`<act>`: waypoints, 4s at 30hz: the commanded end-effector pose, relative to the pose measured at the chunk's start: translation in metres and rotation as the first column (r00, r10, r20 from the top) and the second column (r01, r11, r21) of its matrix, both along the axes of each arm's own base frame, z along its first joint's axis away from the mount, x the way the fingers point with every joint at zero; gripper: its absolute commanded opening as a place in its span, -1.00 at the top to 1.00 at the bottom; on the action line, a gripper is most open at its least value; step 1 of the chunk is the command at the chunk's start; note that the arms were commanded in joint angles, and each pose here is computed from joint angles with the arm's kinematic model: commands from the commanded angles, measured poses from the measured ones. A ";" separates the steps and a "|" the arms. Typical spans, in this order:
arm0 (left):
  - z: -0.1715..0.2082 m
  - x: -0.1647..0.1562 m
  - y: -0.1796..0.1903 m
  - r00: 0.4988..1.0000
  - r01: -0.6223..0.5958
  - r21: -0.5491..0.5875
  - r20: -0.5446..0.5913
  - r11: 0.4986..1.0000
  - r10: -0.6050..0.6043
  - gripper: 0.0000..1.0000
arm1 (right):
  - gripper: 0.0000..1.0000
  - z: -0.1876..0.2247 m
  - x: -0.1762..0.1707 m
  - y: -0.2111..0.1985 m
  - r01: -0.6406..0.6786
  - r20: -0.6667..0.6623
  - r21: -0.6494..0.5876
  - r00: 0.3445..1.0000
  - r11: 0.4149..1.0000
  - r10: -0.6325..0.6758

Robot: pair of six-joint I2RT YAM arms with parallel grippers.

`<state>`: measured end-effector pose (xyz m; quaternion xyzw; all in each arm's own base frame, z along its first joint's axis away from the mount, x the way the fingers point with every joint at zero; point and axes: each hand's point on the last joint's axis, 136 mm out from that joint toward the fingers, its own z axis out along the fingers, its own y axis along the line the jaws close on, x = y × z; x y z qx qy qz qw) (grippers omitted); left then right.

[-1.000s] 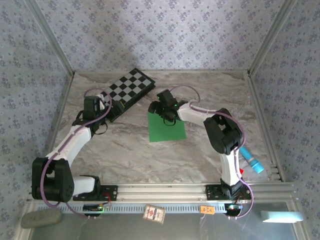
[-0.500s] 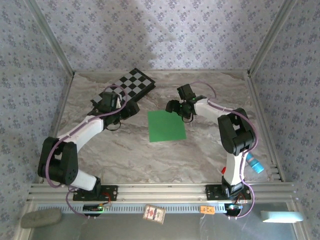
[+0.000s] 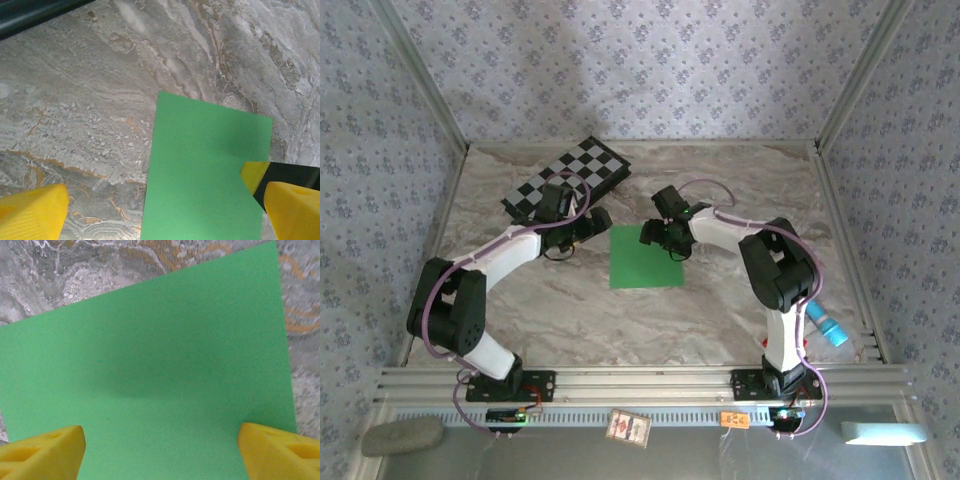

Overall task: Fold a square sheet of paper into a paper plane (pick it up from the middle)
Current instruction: Move the square sheet of paper to the center of the table, then first fold the square sheet of paper in half at the center of the table.

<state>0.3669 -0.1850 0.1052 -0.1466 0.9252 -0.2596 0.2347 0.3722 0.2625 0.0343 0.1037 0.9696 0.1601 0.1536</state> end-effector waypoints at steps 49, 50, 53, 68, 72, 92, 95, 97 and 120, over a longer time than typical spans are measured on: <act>-0.092 -0.055 -0.106 0.855 0.469 0.496 -0.461 0.730 -0.236 -0.57 | -1.00 0.046 0.036 -0.144 0.110 0.189 0.168 0.972 0.980 -0.141; -0.096 -0.056 -0.105 0.853 0.469 0.494 -0.467 0.732 -0.232 -0.56 | -1.00 0.046 0.037 -0.144 0.112 0.188 0.170 0.972 0.979 -0.144; -0.105 -0.060 -0.101 0.848 0.467 0.479 -0.481 0.743 -0.222 -0.53 | -1.00 0.046 0.037 -0.144 0.116 0.185 0.172 0.972 0.978 -0.147; -0.114 -0.064 -0.095 0.848 0.453 0.458 -0.485 0.765 -0.212 -0.37 | -1.00 0.045 0.038 -0.142 0.111 0.186 0.184 0.972 0.977 -0.145; -0.100 -0.058 -0.098 0.865 0.434 0.452 -0.452 0.780 -0.219 -0.27 | -0.99 0.048 0.038 -0.143 0.113 0.194 0.182 0.970 0.977 -0.148; 0.015 -0.041 -0.165 0.884 0.400 -0.310 -0.117 0.863 -0.452 0.46 | -0.93 0.085 0.030 -0.112 -0.058 0.292 0.430 0.953 0.901 -0.078; -0.010 -0.039 -0.152 0.892 0.374 -0.280 -0.153 0.884 -0.426 0.47 | -0.84 0.078 0.021 -0.098 -0.100 0.275 0.458 0.961 0.883 -0.034; -0.027 -0.040 -0.143 0.891 0.375 -0.228 -0.178 0.899 -0.417 0.47 | -0.76 0.071 0.016 -0.089 -0.113 0.253 0.464 0.967 0.879 -0.009; -0.083 -0.046 -0.113 0.879 0.336 -0.085 -0.328 0.938 -0.345 0.58 | 0.59 -0.005 -0.027 0.000 -0.317 0.013 0.331 0.943 0.889 0.331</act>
